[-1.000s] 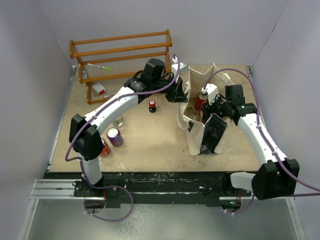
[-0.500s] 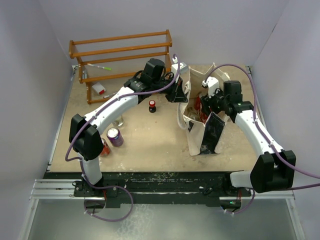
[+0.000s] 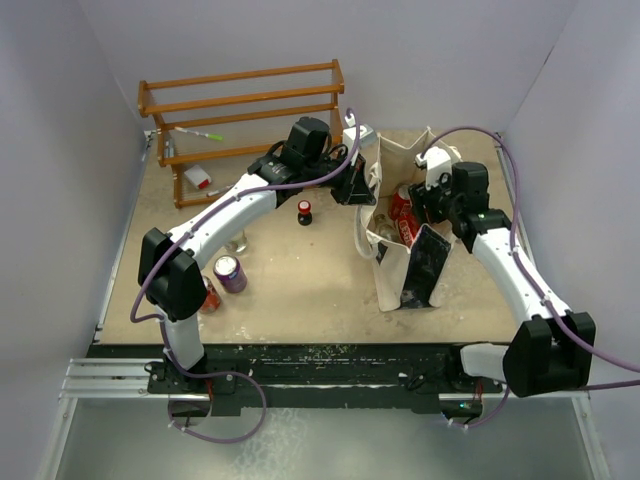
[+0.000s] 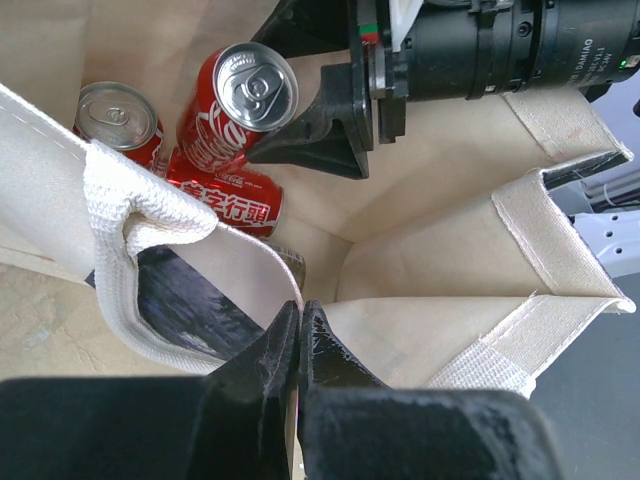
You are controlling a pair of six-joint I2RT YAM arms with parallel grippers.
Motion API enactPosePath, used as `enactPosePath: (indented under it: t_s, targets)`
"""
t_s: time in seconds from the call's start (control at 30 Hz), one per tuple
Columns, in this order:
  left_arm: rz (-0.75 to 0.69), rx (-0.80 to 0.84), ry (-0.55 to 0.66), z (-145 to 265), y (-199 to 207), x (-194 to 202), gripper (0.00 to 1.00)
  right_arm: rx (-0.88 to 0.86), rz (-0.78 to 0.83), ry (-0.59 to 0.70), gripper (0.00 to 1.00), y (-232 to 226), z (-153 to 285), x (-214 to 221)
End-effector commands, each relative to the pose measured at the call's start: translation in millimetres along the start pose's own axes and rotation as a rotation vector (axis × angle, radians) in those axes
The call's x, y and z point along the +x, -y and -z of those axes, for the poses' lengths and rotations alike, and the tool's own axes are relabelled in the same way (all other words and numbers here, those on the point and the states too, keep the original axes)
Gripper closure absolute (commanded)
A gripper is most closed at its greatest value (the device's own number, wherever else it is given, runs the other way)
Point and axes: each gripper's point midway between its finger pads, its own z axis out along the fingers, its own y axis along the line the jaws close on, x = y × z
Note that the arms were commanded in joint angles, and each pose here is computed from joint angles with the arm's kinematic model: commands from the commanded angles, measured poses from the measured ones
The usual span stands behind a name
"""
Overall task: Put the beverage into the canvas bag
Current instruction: Place the drink in the canvas bag.
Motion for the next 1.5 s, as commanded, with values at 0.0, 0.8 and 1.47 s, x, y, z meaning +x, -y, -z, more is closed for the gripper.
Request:
enactPosePath:
  t_s: [0.0,0.8,1.47]
  targets:
    - [-0.05,0.027,0.019,6,15,-9,1.0,0.121,-0.004,0.229,1.0,25,24,-57]
    - [-0.05,0.036,0.021,6,18,-9,1.0,-0.04,0.091,-0.004,0.79,-5,-19,15]
    - [-0.064,0.033,0.03,9,20,-11,1.0,-0.031,0.089,0.018,0.62,-3,-16,9]
